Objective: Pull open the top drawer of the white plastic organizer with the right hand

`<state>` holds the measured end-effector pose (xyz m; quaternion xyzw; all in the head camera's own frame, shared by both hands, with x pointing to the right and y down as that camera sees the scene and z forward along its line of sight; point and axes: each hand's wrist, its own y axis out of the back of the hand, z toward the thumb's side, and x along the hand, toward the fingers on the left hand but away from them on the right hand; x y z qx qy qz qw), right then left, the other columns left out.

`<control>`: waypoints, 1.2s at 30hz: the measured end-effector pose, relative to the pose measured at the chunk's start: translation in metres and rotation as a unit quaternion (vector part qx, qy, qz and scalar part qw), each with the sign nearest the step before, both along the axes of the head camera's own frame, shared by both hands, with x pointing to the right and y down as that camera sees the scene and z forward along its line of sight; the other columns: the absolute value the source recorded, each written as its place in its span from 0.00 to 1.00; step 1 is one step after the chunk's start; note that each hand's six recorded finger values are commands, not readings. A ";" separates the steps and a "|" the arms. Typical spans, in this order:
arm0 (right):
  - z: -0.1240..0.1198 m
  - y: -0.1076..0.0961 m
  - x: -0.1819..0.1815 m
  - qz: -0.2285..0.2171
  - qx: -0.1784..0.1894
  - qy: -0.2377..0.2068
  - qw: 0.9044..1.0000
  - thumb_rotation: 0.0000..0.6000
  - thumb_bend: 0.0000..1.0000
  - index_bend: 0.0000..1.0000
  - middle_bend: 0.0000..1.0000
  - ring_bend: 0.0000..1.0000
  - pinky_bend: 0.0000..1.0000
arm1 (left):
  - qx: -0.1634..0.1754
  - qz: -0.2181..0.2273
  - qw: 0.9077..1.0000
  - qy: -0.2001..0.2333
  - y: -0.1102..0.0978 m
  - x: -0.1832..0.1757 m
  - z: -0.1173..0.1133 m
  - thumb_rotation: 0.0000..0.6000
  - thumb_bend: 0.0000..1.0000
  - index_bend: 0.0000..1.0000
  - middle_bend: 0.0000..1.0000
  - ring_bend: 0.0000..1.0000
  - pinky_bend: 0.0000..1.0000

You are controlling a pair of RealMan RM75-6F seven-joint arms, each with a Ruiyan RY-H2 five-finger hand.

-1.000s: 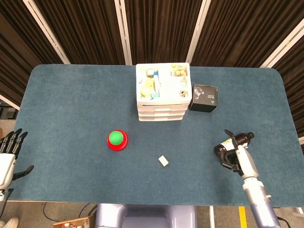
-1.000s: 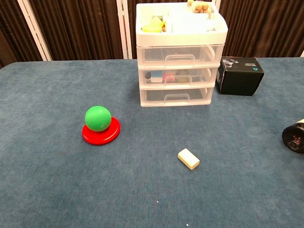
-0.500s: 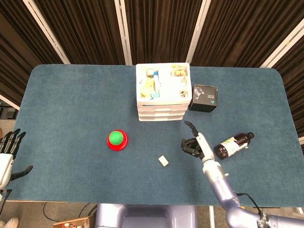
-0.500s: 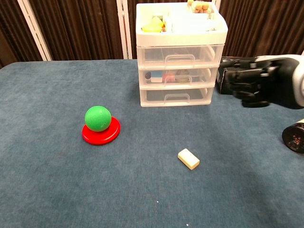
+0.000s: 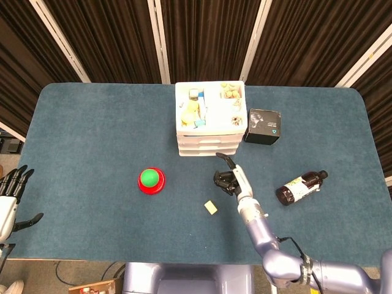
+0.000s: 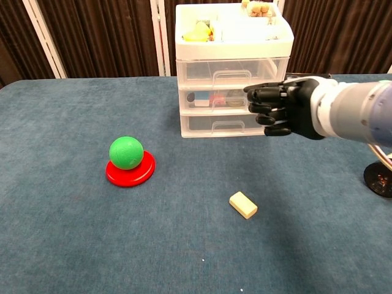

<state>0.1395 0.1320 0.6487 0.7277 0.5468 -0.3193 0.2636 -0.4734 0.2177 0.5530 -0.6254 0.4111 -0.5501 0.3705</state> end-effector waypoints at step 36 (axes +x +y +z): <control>0.024 -0.043 -0.042 0.092 -0.030 -0.074 0.993 1.00 0.67 0.25 0.91 0.85 0.98 | -0.028 -0.027 0.999 0.009 -0.008 -0.010 0.008 1.00 0.00 0.03 0.00 0.00 0.11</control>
